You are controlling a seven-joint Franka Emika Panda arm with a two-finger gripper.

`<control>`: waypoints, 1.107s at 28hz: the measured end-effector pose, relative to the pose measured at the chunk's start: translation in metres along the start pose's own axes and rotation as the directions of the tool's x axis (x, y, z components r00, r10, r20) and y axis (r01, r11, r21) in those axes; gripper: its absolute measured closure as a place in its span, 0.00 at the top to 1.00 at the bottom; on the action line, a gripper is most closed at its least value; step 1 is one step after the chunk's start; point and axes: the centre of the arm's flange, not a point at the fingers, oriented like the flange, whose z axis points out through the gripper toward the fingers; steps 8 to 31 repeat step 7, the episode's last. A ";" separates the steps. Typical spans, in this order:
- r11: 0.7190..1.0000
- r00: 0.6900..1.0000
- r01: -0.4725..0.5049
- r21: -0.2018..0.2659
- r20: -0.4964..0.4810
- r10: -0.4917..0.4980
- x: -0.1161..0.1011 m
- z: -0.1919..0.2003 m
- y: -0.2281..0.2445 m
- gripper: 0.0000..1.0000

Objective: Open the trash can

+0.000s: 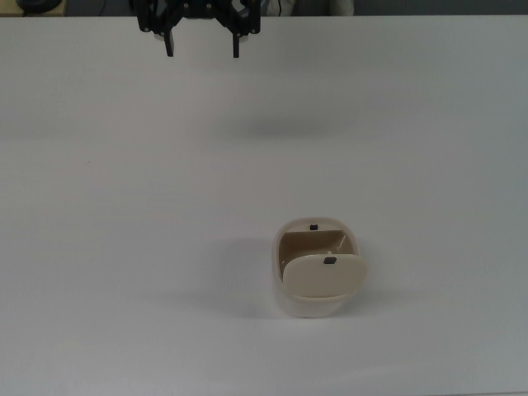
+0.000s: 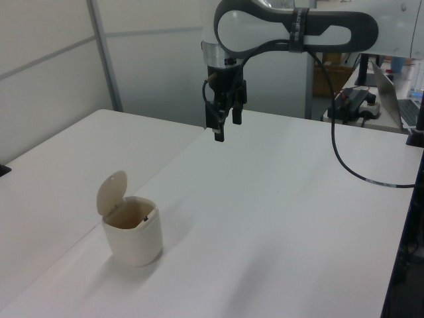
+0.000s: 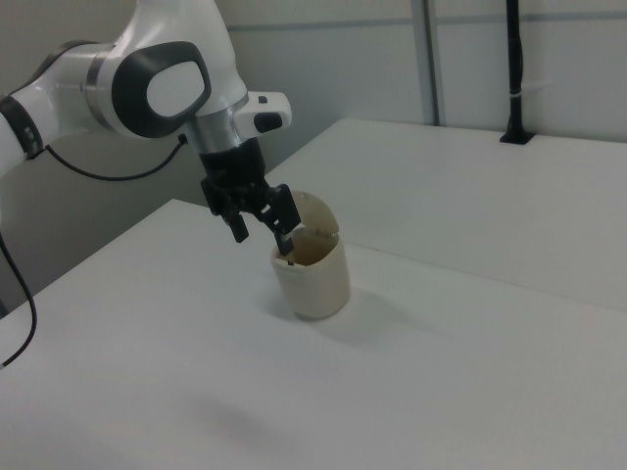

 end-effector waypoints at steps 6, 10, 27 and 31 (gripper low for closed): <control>1.000 1.000 0.000 0.000 0.000 0.000 0.000 0.000 0.000 1.00; 1.000 1.000 0.000 0.000 0.001 0.000 0.000 0.000 0.000 1.00; 1.000 1.000 0.000 0.000 0.001 0.000 0.000 0.000 0.000 1.00; 1.000 1.000 0.000 0.000 0.001 0.000 0.000 0.000 0.000 1.00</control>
